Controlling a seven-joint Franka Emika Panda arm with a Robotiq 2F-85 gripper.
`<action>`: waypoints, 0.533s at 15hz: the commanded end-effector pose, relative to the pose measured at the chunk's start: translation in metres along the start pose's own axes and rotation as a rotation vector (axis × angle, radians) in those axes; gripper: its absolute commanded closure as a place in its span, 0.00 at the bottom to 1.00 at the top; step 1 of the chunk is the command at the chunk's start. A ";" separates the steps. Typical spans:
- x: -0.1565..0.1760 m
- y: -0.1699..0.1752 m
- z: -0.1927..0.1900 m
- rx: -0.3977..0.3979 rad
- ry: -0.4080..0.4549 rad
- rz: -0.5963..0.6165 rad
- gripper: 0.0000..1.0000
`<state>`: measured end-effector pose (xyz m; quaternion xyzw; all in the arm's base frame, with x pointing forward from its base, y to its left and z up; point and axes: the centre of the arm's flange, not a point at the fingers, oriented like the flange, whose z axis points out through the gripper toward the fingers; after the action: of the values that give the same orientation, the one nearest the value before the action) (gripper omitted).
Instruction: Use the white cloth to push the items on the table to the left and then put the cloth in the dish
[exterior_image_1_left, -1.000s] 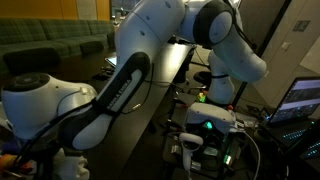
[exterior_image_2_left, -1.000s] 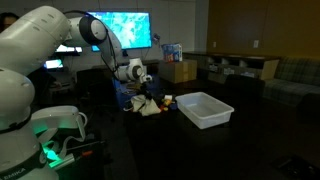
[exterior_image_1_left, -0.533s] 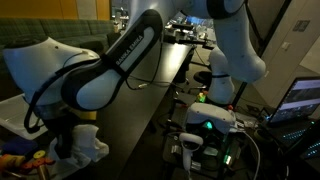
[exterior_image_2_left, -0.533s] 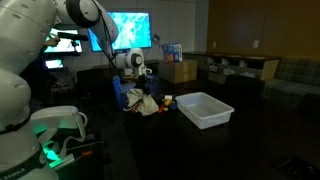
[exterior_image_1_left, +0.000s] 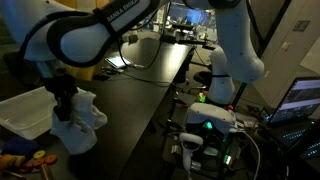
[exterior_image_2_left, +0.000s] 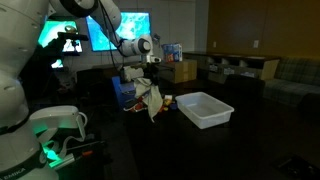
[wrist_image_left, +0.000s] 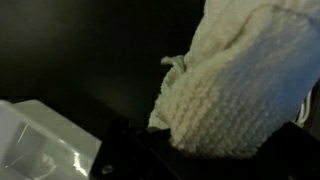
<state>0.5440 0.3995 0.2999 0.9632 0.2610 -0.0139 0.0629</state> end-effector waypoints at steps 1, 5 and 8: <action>0.044 0.058 -0.042 -0.029 0.071 0.041 1.00; 0.093 0.127 -0.068 -0.086 0.194 0.140 1.00; 0.125 0.166 -0.070 -0.103 0.282 0.184 1.00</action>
<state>0.6711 0.3219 0.3748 0.9737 0.1926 0.0955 0.0758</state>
